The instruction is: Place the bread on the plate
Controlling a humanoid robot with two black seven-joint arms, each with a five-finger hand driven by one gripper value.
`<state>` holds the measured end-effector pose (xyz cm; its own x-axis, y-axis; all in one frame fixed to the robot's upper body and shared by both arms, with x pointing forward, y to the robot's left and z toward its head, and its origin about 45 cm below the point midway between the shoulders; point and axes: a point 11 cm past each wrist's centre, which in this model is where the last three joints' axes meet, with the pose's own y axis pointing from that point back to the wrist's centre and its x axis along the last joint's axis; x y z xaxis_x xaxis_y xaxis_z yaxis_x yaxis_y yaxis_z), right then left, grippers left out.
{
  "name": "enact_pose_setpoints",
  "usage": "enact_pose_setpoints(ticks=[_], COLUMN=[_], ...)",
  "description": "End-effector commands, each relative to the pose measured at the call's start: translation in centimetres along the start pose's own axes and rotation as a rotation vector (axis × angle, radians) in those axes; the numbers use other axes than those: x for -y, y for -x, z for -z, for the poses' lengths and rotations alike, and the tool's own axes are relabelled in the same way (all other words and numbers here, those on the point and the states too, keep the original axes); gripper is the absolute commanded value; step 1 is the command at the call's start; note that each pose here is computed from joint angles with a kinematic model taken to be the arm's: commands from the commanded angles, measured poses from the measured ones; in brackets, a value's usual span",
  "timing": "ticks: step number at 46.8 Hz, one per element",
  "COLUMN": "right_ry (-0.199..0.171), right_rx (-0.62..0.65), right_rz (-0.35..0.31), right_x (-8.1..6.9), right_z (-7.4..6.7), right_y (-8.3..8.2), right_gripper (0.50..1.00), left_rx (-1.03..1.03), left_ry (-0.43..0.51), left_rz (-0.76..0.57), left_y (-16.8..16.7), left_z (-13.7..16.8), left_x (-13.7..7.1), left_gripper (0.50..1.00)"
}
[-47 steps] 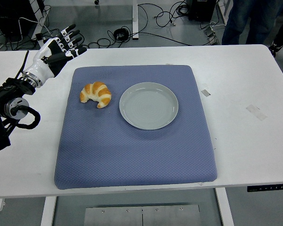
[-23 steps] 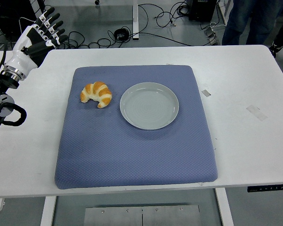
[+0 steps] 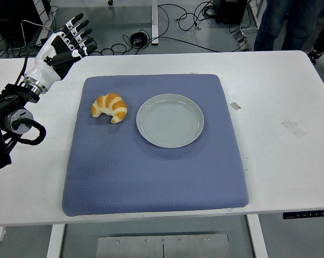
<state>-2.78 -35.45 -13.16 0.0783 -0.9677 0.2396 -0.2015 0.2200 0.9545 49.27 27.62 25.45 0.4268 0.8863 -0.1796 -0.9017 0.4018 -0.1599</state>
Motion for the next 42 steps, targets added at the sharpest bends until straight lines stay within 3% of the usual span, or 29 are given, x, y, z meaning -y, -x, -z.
enact_pose_setpoints(ticks=[1, 29, 42], right_ry=[0.000, 0.000, 0.000], right_rx=[0.000, 0.000, 0.000], right_rz=[0.001, -0.001, 0.001], right_x=[0.0, 0.0, 0.0], right_z=[0.0, 0.0, 0.0], right_y=[0.0, 0.0, 0.0], right_gripper=[1.000, 1.000, 1.000], left_rx=[0.029, 0.088, 0.302], left_ry=[-0.018, -0.055, -0.215], left_rz=[0.017, 0.039, 0.129], left_y=[0.1, -0.1, 0.4], left_z=[-0.1, -1.1, -0.2], left_x=[0.1, 0.7, 0.8], left_gripper=[0.974, 0.977, 0.939])
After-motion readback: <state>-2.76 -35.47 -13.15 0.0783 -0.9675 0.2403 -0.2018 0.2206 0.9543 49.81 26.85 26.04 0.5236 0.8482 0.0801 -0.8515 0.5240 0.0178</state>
